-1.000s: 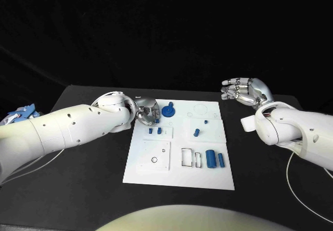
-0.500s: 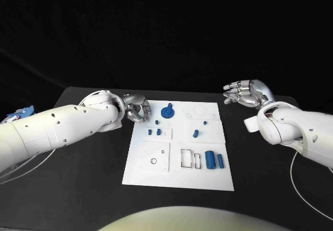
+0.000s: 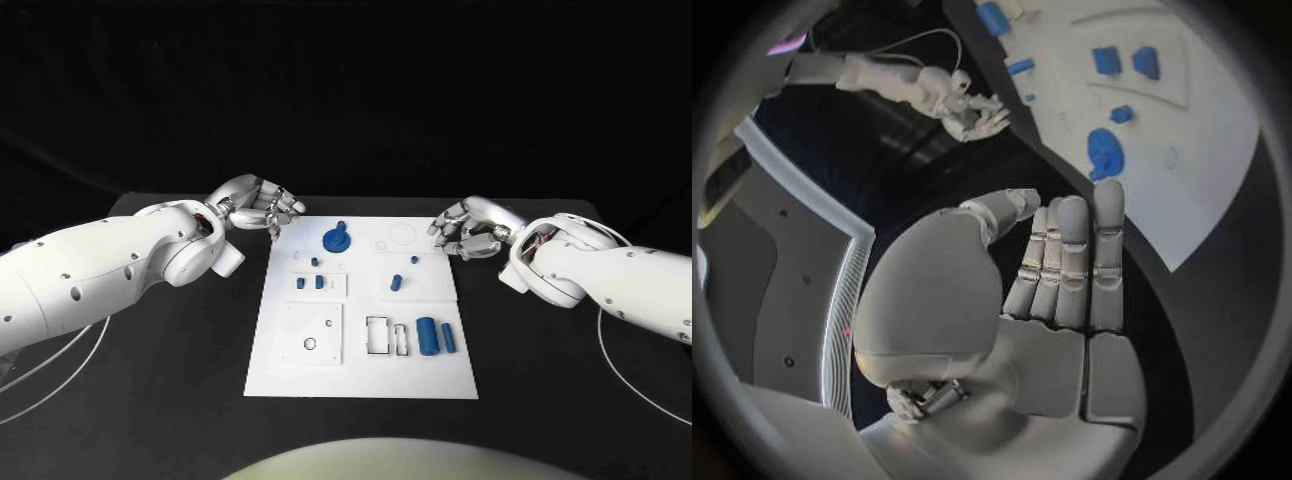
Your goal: Assemble the parts on the task board
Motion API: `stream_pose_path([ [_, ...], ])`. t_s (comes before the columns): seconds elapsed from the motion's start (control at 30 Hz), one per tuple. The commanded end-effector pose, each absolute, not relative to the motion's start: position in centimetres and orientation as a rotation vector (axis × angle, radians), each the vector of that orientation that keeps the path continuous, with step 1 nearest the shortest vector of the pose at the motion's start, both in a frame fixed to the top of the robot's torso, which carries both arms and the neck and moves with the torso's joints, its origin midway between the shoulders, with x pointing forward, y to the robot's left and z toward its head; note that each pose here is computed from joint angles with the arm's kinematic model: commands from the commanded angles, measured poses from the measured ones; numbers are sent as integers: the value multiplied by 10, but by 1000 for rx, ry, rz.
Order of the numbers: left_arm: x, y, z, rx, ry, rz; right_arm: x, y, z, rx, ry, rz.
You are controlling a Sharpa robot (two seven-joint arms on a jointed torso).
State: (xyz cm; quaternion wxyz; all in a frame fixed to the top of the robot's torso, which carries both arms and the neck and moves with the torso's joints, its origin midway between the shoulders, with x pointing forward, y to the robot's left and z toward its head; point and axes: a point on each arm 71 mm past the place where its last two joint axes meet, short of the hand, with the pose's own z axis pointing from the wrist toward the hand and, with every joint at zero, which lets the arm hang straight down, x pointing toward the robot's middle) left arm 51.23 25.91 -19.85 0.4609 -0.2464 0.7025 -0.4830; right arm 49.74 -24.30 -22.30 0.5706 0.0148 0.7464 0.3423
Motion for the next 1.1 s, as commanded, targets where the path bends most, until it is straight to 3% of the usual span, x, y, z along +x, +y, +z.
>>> stream_pose_path([
  [0.03, 511, 263, -188, -908, 1505, -1442, 493, -233, -229, -248, 1785, 618],
  [0.57, 502, 257, -182, -996, 1425, -1583, 485, -193, -237, -396, 1742, 540],
  [1.1, 500, 256, -182, -1004, 1431, -1594, 487, -183, -245, -435, 1757, 489],
])
